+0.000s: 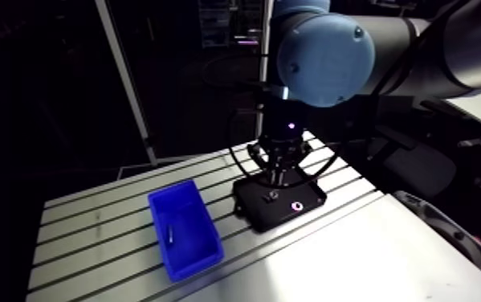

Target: Pick up the M10 bolt from the tray and put it into the blue bin.

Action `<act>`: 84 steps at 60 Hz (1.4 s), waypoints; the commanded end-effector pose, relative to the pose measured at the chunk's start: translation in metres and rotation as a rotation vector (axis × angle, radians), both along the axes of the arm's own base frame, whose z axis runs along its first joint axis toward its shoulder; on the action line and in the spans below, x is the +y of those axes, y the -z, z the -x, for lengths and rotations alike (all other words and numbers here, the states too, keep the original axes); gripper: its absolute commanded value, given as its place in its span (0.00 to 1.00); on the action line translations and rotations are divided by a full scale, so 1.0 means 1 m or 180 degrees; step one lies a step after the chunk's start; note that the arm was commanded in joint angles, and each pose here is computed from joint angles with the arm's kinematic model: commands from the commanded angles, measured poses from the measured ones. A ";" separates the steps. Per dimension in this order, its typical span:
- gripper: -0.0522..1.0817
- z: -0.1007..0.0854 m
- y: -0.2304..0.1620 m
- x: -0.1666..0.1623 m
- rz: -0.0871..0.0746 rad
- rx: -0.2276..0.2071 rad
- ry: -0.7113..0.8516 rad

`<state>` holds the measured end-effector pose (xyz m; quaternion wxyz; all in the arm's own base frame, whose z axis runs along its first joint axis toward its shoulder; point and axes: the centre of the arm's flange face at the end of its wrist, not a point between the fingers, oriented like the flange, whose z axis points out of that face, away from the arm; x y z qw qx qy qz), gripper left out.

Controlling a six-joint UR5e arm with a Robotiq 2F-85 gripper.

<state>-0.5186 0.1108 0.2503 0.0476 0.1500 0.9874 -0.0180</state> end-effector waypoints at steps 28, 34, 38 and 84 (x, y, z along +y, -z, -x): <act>0.99 0.024 -0.085 -0.043 0.0164 0.0096 -0.2364; 0.99 0.027 -0.087 -0.060 0.0188 0.0119 -0.2861; 0.98 0.028 -0.083 -0.078 0.0176 0.0076 -0.3347; 0.98 0.014 -0.054 -0.175 0.0366 0.0023 -0.5599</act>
